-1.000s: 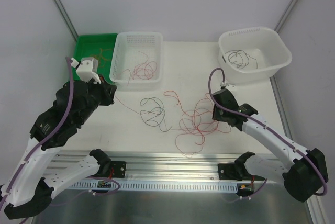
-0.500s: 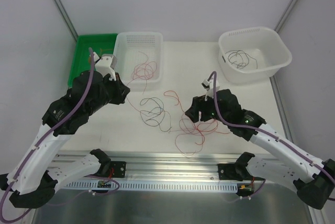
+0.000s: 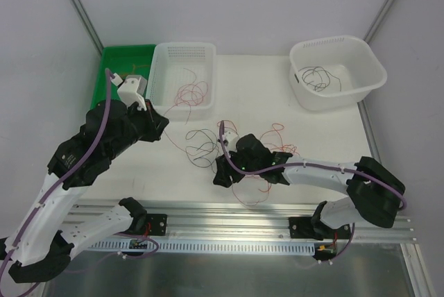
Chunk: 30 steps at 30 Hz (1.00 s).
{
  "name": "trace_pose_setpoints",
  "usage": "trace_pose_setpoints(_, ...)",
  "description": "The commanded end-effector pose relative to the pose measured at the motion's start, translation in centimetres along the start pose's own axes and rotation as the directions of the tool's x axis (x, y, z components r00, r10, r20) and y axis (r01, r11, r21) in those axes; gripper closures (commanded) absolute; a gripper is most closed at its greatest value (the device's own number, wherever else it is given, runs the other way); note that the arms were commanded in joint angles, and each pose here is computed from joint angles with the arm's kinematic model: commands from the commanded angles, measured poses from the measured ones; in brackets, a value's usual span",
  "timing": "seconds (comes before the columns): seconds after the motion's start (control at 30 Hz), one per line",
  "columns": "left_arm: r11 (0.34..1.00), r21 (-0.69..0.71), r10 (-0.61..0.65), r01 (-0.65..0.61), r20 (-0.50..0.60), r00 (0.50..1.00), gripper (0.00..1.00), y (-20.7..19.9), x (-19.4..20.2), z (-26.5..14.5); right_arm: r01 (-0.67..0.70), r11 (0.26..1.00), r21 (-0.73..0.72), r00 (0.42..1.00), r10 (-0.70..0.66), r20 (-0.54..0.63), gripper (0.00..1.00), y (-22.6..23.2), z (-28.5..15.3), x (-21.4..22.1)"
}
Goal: Untangle the cables
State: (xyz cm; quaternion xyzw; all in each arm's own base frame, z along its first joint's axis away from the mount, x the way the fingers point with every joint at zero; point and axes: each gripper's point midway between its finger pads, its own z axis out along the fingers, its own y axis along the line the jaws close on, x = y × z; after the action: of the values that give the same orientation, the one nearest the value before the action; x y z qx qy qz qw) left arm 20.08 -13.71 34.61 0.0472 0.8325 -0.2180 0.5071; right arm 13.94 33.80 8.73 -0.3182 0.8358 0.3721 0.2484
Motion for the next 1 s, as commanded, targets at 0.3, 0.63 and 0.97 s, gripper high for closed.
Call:
trace_pose_setpoints(0.3, 0.999, -0.046, -0.011, 0.007, -0.082, 0.997, 0.90, 1.2, 3.3, 2.0, 0.072, 0.997, -0.002, 0.995, -0.072, 0.073, 0.99, 2.7, -2.5, -4.8)
trace_pose_setpoints(0.63, 0.993, 0.110, -0.028, 0.046, -0.159, 0.987, 0.39, -1.2, 7.3, 5.3, 0.179, 0.950, 0.255, 0.912, -0.257, 0.319, 0.99, 7.3, -20.1, -19.1)
trace_pose_setpoints(0.97, 0.922, 0.384, 0.002, 0.042, -0.113, 0.994, 0.14, -5.2, 8.0, 4.3, 0.163, 0.948, 0.275, 0.723, -0.304, 0.621, 0.99, 12.3, -31.1, -28.1)
